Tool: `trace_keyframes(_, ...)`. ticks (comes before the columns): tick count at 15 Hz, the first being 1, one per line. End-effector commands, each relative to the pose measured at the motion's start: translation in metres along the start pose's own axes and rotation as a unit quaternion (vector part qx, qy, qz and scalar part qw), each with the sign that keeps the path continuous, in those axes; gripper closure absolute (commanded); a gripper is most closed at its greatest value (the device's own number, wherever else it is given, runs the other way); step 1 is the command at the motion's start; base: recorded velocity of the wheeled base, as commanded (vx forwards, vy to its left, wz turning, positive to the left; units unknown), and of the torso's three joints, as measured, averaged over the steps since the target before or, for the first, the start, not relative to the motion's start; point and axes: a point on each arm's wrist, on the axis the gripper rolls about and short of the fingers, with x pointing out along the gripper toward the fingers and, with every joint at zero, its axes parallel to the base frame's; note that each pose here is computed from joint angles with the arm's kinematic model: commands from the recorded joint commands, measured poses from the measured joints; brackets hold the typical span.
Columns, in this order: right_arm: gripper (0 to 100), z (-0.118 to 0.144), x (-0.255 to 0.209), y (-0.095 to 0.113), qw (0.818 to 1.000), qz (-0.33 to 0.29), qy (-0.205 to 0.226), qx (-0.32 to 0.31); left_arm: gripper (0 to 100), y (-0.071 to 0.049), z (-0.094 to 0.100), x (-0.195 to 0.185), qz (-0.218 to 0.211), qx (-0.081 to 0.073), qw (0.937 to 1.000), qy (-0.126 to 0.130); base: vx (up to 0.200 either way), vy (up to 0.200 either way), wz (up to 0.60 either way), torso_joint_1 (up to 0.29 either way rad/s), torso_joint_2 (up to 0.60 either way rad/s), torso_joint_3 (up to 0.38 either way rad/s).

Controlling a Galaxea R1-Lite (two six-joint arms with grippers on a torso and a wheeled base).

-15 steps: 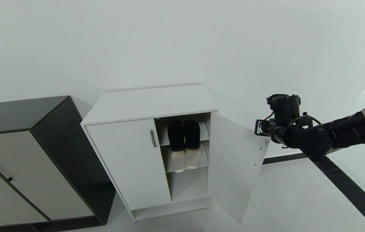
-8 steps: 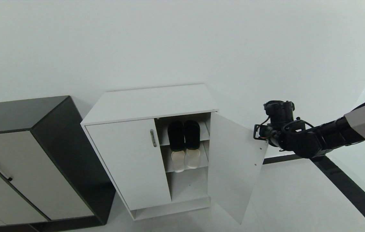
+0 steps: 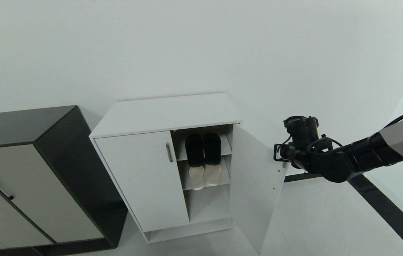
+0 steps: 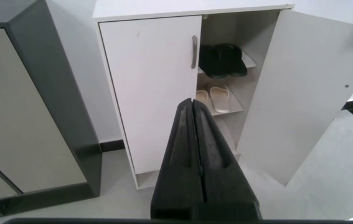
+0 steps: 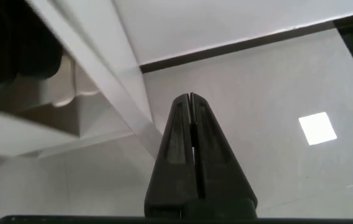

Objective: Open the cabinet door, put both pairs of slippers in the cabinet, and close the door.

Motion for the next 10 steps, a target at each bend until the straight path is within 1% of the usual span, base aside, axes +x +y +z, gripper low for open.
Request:
trace_keyframes(1,100,0.001,-0.033,0.016,0.999,0.032,-0.006,-0.01,100,0.0,0.0,0.0,-0.001,0.0,1.0,-0.001,0.0,0.0,0.0,0.0,0.0,0.0)
trace_keyframes(5,100,-0.018,-0.082,0.048,0.994,0.099,0.009,-0.043,100,0.0,0.0,0.0,0.0,0.0,1.0,-0.001,0.0,0.0,0.0,0.0,0.0,0.0)
trace_keyframes(6,100,-0.02,-0.087,0.051,0.993,0.107,0.011,-0.047,100,0.0,0.0,0.0,0.0,0.0,1.0,0.0,0.0,0.0,0.0,0.0,0.0,0.0)
trace_keyframes(8,100,-0.021,-0.088,0.051,0.993,0.108,0.012,-0.049,100,0.0,0.0,0.0,0.0,0.0,1.0,-0.001,0.0,0.0,0.0,0.0,0.0,0.0)
trace_keyframes(10,100,-0.025,-0.075,0.045,0.994,0.097,0.023,-0.048,100,0.0,0.0,0.0,0.0,0.0,1.0,0.0,0.0,0.0,0.0,0.0,0.0,0.0)
